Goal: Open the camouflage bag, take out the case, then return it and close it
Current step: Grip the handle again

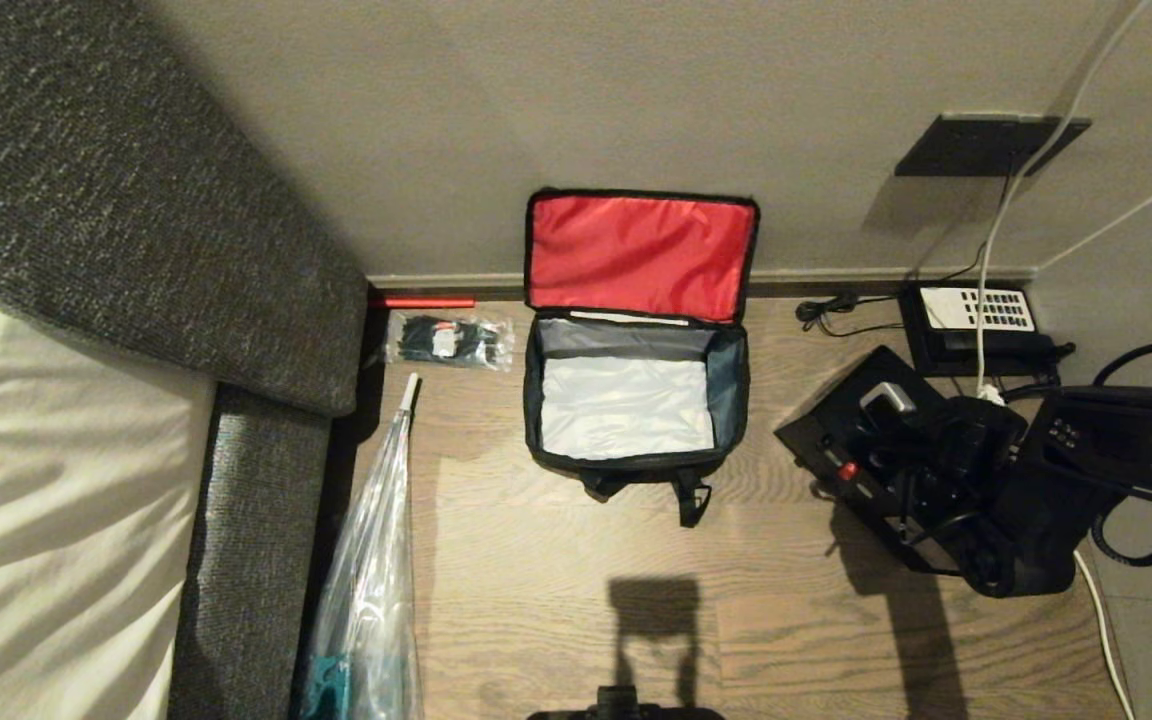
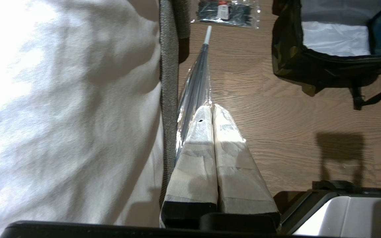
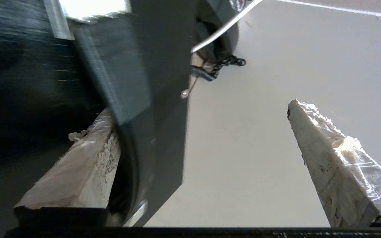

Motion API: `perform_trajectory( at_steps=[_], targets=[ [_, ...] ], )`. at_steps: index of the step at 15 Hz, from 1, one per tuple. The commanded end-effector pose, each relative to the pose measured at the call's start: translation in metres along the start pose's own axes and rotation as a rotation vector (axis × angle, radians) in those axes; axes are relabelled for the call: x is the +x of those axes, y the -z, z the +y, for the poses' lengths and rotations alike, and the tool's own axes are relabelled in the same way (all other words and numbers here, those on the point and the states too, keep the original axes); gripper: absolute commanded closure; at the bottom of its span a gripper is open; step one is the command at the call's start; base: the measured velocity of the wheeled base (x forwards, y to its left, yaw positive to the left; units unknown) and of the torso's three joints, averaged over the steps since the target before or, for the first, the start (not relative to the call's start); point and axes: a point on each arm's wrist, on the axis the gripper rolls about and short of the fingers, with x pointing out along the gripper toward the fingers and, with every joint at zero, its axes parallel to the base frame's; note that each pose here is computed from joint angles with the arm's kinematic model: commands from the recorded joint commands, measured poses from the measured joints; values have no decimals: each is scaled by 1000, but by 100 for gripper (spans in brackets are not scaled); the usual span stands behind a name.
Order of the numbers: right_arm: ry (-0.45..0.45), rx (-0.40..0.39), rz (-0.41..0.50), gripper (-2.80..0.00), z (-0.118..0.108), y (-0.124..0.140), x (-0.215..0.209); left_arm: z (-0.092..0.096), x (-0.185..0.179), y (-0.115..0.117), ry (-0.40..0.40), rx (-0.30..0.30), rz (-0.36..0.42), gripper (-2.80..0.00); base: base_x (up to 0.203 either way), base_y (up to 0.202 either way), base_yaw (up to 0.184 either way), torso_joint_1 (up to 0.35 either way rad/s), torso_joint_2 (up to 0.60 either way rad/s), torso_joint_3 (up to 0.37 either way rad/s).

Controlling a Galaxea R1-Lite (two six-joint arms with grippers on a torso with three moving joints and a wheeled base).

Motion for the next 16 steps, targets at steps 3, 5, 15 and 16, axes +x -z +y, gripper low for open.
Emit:
perform_trajectory(
  at_steps=[3, 5, 15, 16],
  targets=[
    [15, -1, 10, -280, -7, 5, 4, 0, 0, 1, -1, 0, 0, 0, 0, 0, 0, 0, 0, 0],
    [2, -3, 17, -280, -5, 8, 1, 0, 0, 1, 0, 0, 1, 0, 0, 0, 0, 0, 0, 0],
    [8, 28, 19, 0, -7, 8, 2, 0, 0, 1, 0, 0, 0, 0, 0, 0, 0, 0, 0, 0],
    [10, 29, 19, 0, -8, 8, 2, 0, 0, 1, 0, 0, 0, 0, 0, 0, 0, 0, 0, 0]
  ],
)
